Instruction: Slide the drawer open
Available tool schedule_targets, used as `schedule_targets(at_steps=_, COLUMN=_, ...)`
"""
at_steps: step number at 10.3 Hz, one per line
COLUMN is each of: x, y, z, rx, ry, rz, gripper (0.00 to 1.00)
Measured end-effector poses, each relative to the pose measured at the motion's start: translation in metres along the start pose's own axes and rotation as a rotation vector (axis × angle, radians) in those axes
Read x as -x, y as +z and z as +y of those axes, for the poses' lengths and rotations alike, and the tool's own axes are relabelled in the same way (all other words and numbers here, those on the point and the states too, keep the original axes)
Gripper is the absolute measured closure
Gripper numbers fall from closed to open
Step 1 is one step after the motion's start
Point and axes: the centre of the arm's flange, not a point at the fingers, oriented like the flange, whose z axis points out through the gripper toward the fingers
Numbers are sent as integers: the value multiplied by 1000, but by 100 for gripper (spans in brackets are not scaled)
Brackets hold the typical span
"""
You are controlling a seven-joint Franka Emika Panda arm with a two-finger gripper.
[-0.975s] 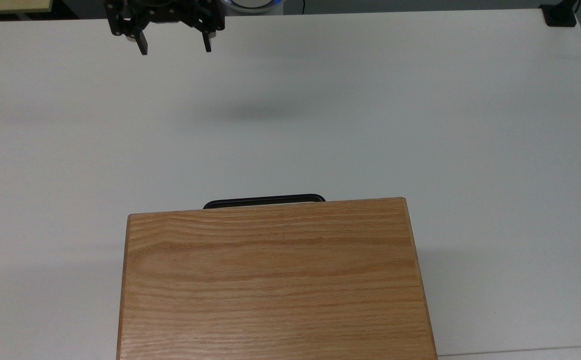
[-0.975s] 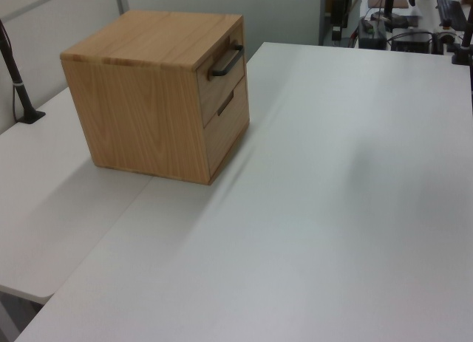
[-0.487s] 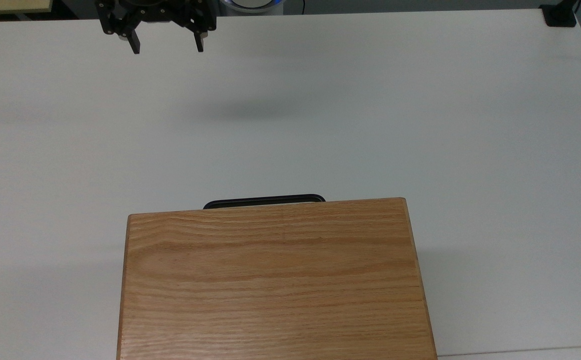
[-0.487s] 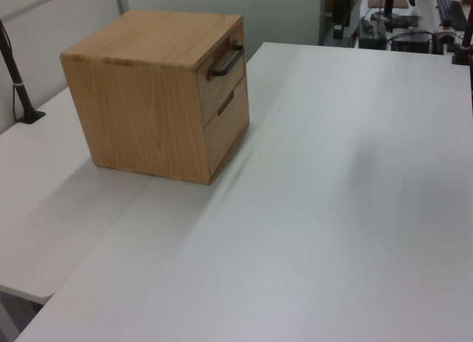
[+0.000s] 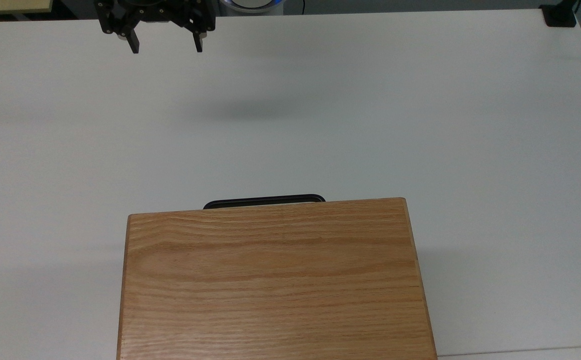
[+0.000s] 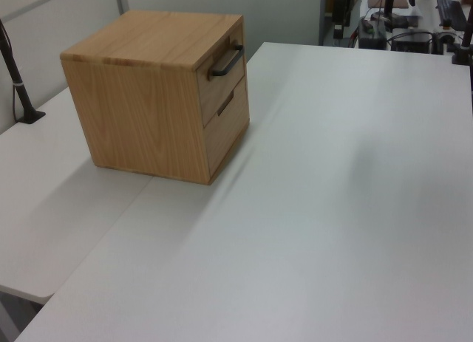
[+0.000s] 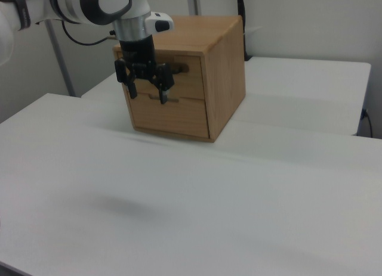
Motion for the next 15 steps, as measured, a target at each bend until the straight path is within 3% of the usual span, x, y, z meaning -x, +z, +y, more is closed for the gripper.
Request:
schedule_targets(at_steps=3, x=-1, y=0, z=-3, rx=-6, ry=196, rz=1, gripper=0)
schedule_targets(at_steps=6, x=-19, y=-11, z=-16, rx=-144, ry=623, rz=120, gripper=1)
schedule_targets(at_steps=8, x=-31, y=-13, z=-38, rx=-245, ry=913, rz=147, gripper=5)
schedule_targets(at_steps=10, x=-44, y=-13, z=-68, rx=-325, ry=1135, rz=188, gripper=7)
schedule_targets(at_steps=13, x=-69, y=-7, z=-102, rx=-444, ry=1242, rz=330, gripper=9)
schedule_targets(at_steps=14, x=-80, y=1, z=-106, rx=-474, ry=1260, rz=379, gripper=19)
schedule_targets(at_steps=15, x=-89, y=14, z=-108, rx=-483, ry=1270, rz=402, gripper=19)
